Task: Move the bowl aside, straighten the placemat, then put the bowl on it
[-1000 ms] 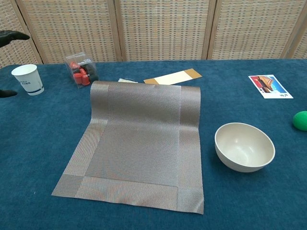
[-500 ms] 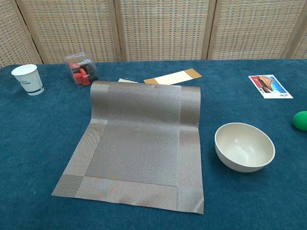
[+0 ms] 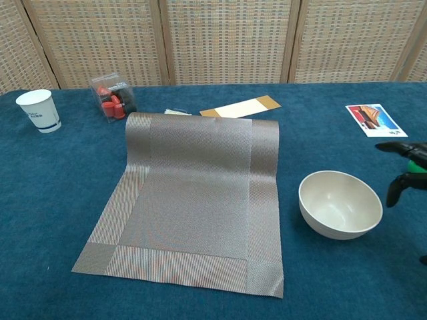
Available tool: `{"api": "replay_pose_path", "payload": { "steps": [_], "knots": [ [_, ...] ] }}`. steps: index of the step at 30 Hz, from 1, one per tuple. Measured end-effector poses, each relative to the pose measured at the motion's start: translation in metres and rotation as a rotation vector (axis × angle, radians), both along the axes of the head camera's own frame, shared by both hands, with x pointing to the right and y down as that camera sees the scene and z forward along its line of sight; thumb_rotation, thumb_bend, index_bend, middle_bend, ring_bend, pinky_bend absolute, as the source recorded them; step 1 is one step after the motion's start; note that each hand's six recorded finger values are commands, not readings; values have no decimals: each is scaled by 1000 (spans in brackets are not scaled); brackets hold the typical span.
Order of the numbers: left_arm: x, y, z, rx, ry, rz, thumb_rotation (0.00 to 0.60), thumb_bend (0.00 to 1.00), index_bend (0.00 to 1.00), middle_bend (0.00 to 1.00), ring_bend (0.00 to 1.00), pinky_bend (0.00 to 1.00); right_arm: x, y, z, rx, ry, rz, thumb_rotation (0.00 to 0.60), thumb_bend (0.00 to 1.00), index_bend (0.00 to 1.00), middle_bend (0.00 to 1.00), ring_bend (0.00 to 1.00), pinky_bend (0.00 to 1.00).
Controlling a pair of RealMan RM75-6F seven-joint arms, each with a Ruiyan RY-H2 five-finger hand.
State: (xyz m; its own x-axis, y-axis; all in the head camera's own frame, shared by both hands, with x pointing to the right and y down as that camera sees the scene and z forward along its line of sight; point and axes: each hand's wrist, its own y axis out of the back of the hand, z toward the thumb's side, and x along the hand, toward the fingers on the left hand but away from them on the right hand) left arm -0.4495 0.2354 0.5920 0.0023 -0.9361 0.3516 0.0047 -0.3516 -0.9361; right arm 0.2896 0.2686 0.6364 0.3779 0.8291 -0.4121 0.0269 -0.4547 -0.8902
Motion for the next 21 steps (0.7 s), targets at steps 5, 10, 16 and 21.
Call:
{"api": "replay_pose_path", "payload": {
  "steps": [5,10,16,21],
  "knots": [
    [-3,-1,2,-6,3,-8,600,201,0,0,0,0,-21,-2,14,-24,-18,-7,600,190,449,106,0,120],
    [-3,-2,3,-7,7,-12,600,201,0,0,0,0,-30,-6,23,-28,-13,-9,600,198,458,111,0,121],
    [-4,-2,5,-11,7,-15,600,201,0,0,0,0,-40,-10,29,-33,-22,-30,600,224,501,135,0,125],
    [-6,-4,5,-7,10,-25,600,201,0,0,0,0,-42,-11,39,-57,-6,-29,600,254,507,138,0,125]
  ]
}}
